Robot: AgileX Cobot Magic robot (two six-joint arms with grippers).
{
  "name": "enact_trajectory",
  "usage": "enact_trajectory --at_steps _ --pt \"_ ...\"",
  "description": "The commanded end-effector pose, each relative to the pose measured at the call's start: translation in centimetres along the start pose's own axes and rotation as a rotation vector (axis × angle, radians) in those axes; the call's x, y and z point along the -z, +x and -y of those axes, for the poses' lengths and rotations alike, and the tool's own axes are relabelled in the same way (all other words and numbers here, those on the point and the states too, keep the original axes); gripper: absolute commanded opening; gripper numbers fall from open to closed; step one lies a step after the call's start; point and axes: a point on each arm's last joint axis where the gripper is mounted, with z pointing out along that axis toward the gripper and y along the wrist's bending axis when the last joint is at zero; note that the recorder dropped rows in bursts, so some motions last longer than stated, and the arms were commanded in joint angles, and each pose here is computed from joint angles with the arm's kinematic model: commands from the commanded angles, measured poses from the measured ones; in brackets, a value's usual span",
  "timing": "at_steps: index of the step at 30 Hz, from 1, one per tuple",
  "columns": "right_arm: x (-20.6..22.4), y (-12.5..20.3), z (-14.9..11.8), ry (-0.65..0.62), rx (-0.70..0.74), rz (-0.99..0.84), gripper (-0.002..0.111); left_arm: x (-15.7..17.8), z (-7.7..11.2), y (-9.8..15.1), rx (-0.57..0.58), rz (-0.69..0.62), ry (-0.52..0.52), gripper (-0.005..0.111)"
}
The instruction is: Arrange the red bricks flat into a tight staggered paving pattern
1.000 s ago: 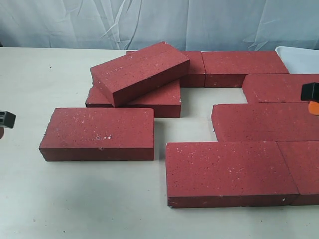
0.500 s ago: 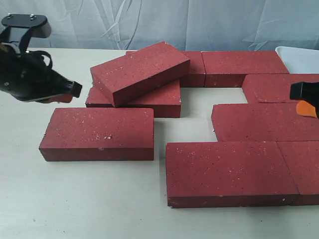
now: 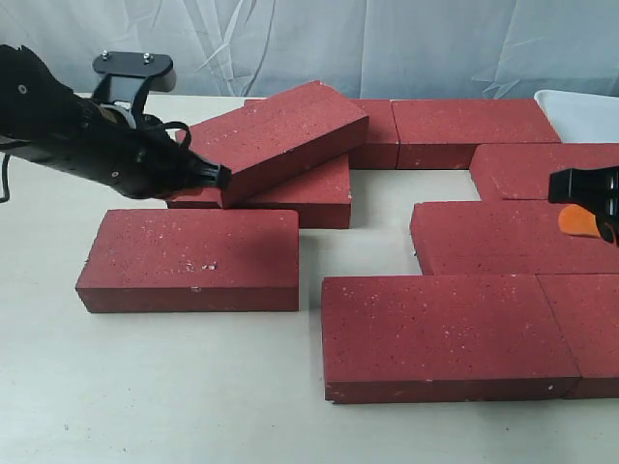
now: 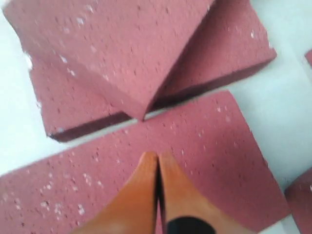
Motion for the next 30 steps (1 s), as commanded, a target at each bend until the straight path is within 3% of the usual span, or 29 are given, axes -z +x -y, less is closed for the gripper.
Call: enact_trajectory --at_steps 1,6,11,15,21,30 --pt "0.1 -0.1 -0.1 -0.002 0.013 0.007 0.000 0.4 0.0 -1.8 0.012 0.138 -0.017 0.000" --pt "0.1 -0.7 -0.2 -0.010 0.019 0.045 0.000 1.7 -0.8 -4.1 0.015 0.172 -0.025 0.000" --pt "-0.5 -2.8 -0.4 -0.011 0.020 0.047 0.000 3.2 -3.3 -6.0 0.069 0.190 -0.057 0.000" --pt "-1.6 -5.3 -0.6 -0.011 0.021 0.044 0.000 3.5 -4.9 -5.7 0.101 0.153 -0.080 0.000" --pt "-4.3 -8.3 -1.0 -0.024 0.027 0.008 0.000 2.3 -5.8 -5.2 0.119 0.107 -0.091 0.000" --pt "-8.9 -7.6 -4.4 -0.084 0.159 -0.121 0.000 -1.4 -6.7 -3.9 0.180 0.009 -0.081 0.000"
